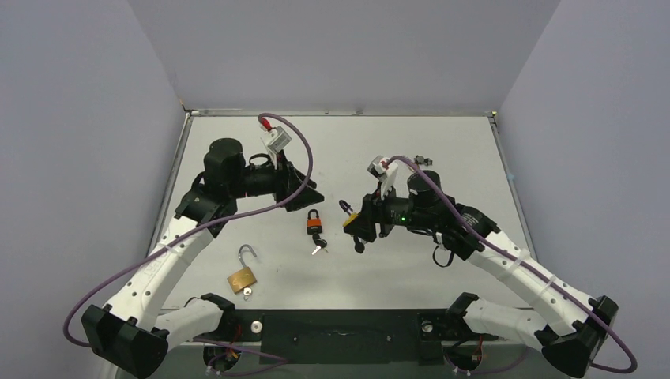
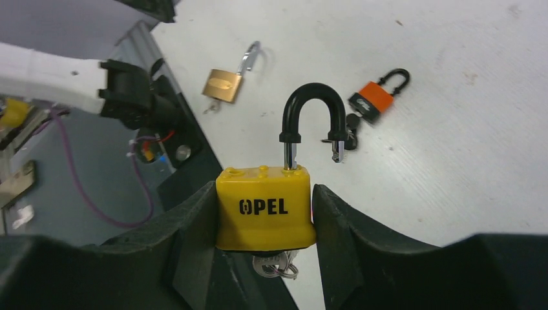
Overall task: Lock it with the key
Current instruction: Pick up the lock from the center of the board.
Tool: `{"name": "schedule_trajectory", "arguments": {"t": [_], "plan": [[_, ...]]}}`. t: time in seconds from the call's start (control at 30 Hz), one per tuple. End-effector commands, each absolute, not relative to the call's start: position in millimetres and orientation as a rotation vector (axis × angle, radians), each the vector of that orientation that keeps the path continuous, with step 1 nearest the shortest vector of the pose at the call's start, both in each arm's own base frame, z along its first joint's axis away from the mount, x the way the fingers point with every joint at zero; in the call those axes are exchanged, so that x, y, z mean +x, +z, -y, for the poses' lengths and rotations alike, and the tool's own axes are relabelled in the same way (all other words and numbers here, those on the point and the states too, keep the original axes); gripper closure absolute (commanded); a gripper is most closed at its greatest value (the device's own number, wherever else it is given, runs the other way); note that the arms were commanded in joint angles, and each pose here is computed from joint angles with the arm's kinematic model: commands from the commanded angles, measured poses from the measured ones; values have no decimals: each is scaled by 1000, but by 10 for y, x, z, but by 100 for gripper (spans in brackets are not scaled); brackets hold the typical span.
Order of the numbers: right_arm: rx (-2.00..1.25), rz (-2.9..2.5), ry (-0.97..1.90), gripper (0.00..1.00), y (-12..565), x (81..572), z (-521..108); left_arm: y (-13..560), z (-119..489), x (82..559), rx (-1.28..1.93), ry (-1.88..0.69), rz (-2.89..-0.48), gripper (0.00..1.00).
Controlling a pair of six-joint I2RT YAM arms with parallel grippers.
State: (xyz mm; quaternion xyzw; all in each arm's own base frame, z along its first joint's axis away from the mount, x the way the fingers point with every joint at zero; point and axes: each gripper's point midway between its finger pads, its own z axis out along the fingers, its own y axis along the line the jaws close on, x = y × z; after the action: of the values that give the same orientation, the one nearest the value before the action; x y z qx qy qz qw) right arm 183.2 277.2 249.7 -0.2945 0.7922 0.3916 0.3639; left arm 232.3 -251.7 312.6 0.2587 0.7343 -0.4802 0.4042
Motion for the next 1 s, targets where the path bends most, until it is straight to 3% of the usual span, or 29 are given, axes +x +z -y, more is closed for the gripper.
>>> {"name": "schedule_trajectory", "arguments": {"t": [0.0, 0.27, 0.67, 0.97], "plan": [[-865, -1830, 1267, 100, 3124, 1456, -2861, 3733, 2619, 1885, 921, -1392, -1532, 43], [-895, -1670, 1490, 100, 3610, 1169, -2924, 3968, 2635, 1510, 1071, -1520, -1356, 43], [-890, -1556, 1616, 100, 3981, 1038, -2973, 3827, 2726, 1322, 1150, -1581, -1359, 45], [-870, -1567, 1585, 100, 3977, 1087, -2972, 3746, 2779, 1275, 1165, -1596, -1386, 54]]}}
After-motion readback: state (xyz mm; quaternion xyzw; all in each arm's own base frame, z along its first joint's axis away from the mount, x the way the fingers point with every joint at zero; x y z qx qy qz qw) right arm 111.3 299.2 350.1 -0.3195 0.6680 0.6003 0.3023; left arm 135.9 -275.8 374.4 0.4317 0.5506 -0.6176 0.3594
